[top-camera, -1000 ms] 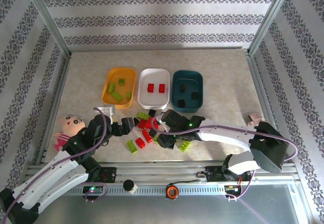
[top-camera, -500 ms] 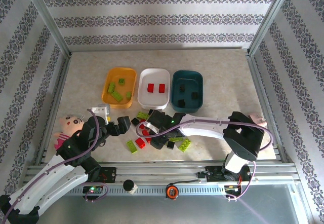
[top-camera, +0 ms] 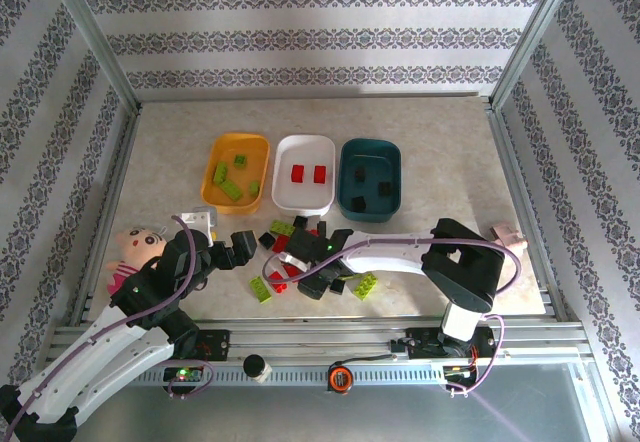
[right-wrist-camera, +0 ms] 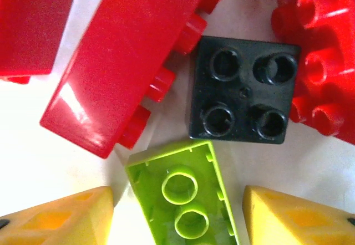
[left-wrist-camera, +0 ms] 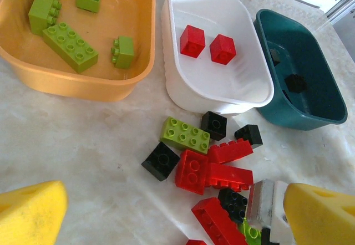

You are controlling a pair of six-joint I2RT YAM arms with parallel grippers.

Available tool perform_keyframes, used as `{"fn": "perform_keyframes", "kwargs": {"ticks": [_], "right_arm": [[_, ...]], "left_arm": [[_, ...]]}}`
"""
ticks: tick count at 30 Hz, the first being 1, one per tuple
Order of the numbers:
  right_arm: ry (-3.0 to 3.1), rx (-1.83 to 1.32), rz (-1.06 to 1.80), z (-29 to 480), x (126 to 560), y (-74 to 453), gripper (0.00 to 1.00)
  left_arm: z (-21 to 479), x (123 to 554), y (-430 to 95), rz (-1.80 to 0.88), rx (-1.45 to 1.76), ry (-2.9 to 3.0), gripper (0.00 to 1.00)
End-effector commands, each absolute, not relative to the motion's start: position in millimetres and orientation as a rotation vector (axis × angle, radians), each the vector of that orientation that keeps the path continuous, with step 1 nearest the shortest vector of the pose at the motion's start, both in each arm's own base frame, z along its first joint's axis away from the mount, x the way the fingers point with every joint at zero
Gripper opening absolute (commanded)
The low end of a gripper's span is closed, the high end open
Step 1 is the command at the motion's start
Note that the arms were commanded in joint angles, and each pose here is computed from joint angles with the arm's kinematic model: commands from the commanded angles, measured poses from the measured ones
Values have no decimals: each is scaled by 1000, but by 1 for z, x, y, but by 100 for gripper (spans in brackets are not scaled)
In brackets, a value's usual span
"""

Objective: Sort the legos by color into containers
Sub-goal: Pick up the lego from the bottom-center of the table, then place the lego in the container.

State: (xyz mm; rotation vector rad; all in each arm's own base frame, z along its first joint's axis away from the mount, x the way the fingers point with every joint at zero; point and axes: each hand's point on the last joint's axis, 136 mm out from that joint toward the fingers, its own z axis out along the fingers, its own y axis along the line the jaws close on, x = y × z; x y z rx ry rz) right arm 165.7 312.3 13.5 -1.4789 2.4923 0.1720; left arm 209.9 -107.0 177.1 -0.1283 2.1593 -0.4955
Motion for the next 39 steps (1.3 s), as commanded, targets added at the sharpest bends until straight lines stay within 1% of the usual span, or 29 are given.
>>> {"fn": "perform_keyframes", "kwargs": {"ticks": [1,7,10,12,22,27,32,36,39], "right_arm": [[2467,-1422,62,4,184,304,55],[2431,-1346,101,9,195,308,36],[2391,-1288,173,19,201,312,31],[2361,-1241,227,29,205,314,29],[2246,-1018,633,104,204,311,27],[2148,-903,873,157,215,330,27],[2073,-845,952,191,256,376,26],[2054,-784,1009,195,299,426,26],[2062,-707,984,188,338,454,27]], "left_arm": [[187,210,-101,-480,-144,2139,100],[188,210,-104,-501,-128,2141,100],[187,210,-103,-494,-130,2142,100],[187,210,-104,-495,-129,2141,100],[194,210,-98,-458,-122,2119,100],[194,208,-92,-454,-152,2106,100],[195,204,-84,-461,-204,2076,100],[197,202,-82,-477,-215,2065,100],[194,200,-83,-484,-214,2080,100]]}}
